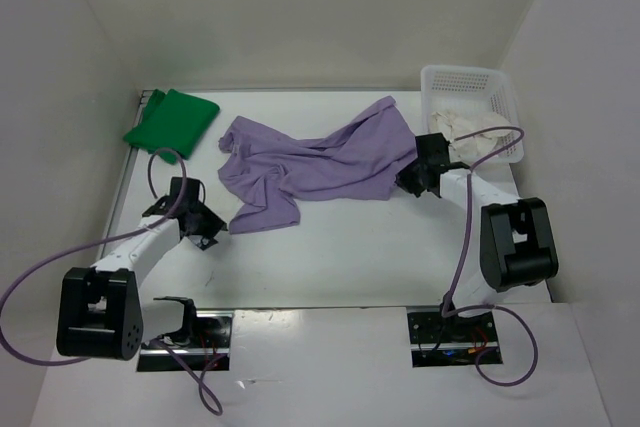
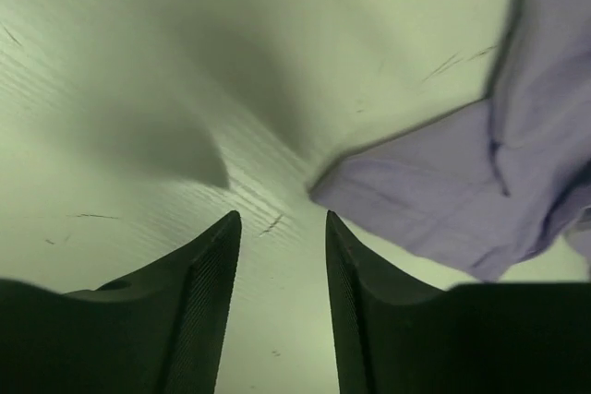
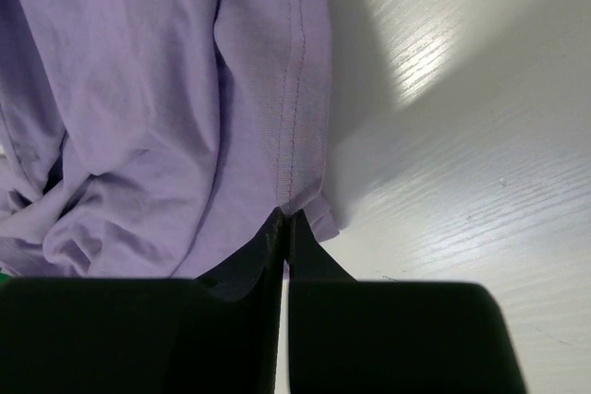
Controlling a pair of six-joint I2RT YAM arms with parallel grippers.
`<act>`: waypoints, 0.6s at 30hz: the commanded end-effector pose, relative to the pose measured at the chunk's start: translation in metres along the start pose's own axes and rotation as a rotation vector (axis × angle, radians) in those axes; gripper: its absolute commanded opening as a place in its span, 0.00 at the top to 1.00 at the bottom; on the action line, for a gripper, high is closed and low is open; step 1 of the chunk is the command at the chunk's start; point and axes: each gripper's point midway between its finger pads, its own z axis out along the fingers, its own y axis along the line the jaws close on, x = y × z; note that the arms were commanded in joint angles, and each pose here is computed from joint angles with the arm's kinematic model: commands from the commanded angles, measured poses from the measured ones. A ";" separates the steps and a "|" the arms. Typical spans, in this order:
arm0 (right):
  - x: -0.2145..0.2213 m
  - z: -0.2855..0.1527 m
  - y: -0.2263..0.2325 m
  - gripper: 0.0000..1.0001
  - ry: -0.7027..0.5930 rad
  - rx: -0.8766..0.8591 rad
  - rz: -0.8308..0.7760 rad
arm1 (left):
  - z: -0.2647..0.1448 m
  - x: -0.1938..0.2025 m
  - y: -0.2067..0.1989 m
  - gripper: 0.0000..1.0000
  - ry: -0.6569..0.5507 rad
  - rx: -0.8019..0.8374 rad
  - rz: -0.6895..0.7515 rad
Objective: Fold and stack the t-shirts
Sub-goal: Flatten out the tshirt
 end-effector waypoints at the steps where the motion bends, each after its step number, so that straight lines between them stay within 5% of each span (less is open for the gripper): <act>1: -0.006 -0.015 0.018 0.99 -0.029 -0.065 -0.015 | 0.006 0.001 -0.010 0.49 -0.002 0.074 -0.029; 10: 0.013 -0.015 0.020 0.99 0.006 -0.075 -0.048 | 0.016 0.006 -0.012 0.42 -0.009 0.132 -0.001; 18: 0.011 -0.021 0.022 0.98 -0.015 -0.086 -0.053 | 0.030 0.010 -0.031 0.57 -0.005 0.090 0.077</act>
